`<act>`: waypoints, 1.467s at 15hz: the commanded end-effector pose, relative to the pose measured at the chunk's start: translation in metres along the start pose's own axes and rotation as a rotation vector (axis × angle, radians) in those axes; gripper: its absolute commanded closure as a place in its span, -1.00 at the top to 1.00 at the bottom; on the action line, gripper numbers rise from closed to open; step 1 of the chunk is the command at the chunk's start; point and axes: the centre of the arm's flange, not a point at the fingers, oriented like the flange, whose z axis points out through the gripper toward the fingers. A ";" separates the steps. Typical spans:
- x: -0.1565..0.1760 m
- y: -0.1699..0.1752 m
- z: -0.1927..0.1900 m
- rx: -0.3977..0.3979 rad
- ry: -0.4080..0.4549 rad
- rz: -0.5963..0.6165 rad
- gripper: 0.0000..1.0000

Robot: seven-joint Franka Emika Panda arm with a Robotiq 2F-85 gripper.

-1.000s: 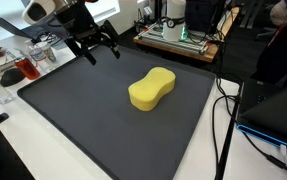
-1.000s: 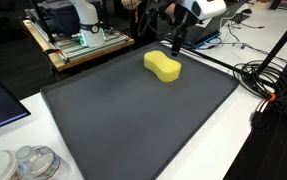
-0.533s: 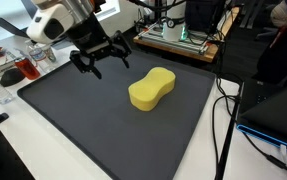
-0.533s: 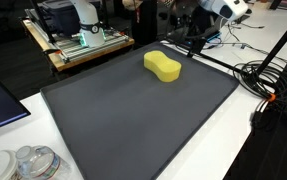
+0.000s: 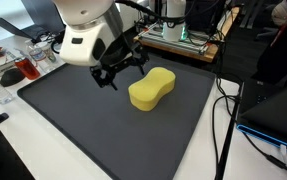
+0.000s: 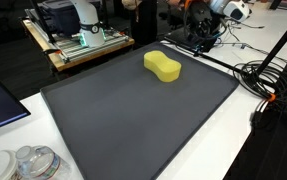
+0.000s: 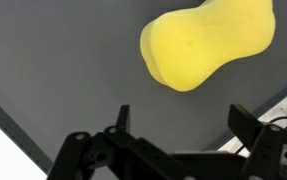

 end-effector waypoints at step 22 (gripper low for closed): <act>-0.003 -0.150 0.020 -0.183 0.131 0.120 1.00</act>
